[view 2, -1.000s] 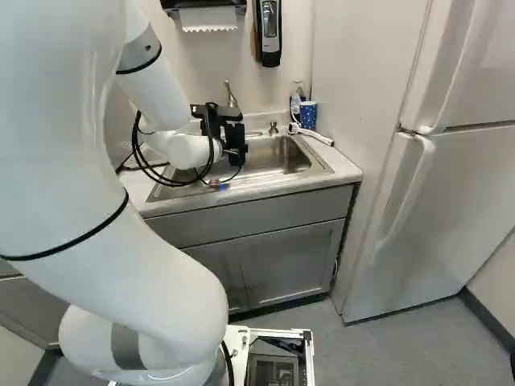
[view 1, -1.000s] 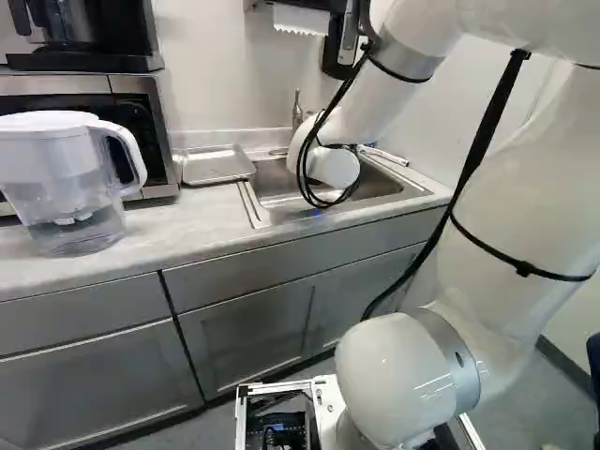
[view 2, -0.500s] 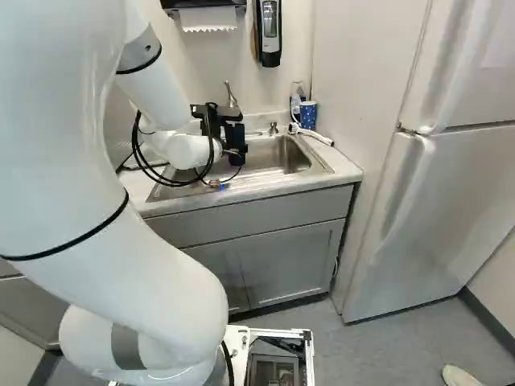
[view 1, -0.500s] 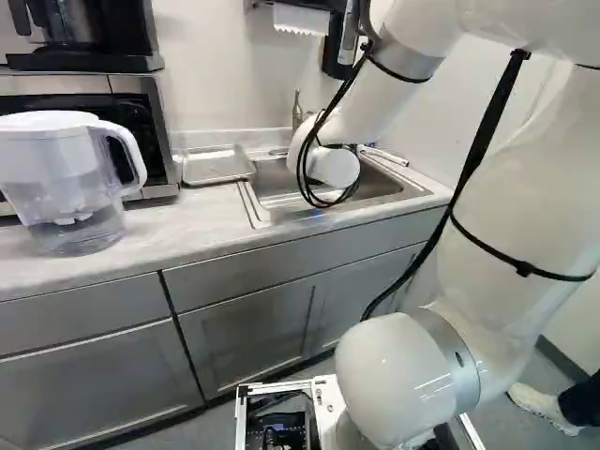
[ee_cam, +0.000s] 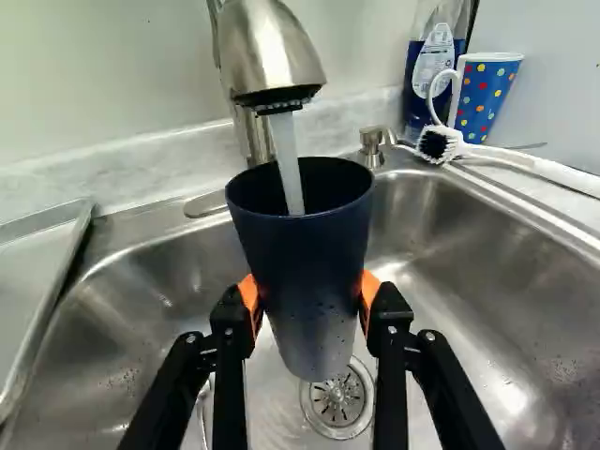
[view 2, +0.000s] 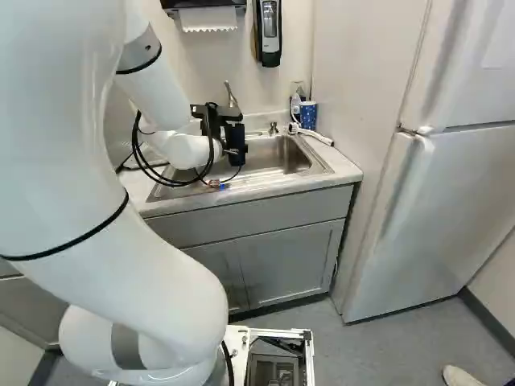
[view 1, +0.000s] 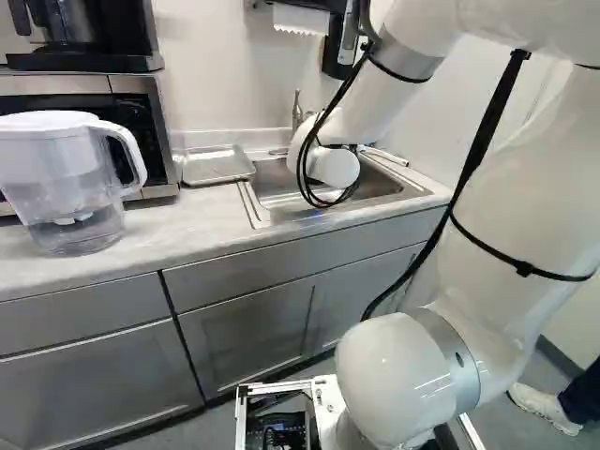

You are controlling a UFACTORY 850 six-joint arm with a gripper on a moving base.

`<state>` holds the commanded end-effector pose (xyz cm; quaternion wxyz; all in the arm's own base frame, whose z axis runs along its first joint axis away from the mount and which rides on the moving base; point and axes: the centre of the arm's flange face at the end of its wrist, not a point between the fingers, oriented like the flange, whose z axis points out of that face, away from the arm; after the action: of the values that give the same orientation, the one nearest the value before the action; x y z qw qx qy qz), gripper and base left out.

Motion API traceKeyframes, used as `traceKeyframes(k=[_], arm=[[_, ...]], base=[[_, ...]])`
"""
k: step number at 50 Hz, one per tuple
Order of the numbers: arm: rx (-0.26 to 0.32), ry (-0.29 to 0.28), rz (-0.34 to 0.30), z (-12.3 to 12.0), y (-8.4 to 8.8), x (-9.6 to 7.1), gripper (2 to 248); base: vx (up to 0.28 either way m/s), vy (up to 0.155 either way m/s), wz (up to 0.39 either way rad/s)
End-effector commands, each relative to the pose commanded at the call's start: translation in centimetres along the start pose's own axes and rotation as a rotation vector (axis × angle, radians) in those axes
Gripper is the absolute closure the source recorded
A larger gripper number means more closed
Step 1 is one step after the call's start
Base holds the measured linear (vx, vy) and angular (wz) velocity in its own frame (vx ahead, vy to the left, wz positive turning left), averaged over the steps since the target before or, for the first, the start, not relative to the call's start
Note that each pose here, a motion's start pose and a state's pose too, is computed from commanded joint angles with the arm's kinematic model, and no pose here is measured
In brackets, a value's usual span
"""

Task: Rinse the cup and place it in the tray

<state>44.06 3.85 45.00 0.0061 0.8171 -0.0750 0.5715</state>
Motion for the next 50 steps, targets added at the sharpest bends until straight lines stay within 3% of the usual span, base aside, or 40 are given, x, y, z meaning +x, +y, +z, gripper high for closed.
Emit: traceKeyframes(k=[50], arm=[[0.000, 0.000, 0.000, 0.00, 0.00, 0.00, 128]], base=[[0.000, 0.000, 0.000]])
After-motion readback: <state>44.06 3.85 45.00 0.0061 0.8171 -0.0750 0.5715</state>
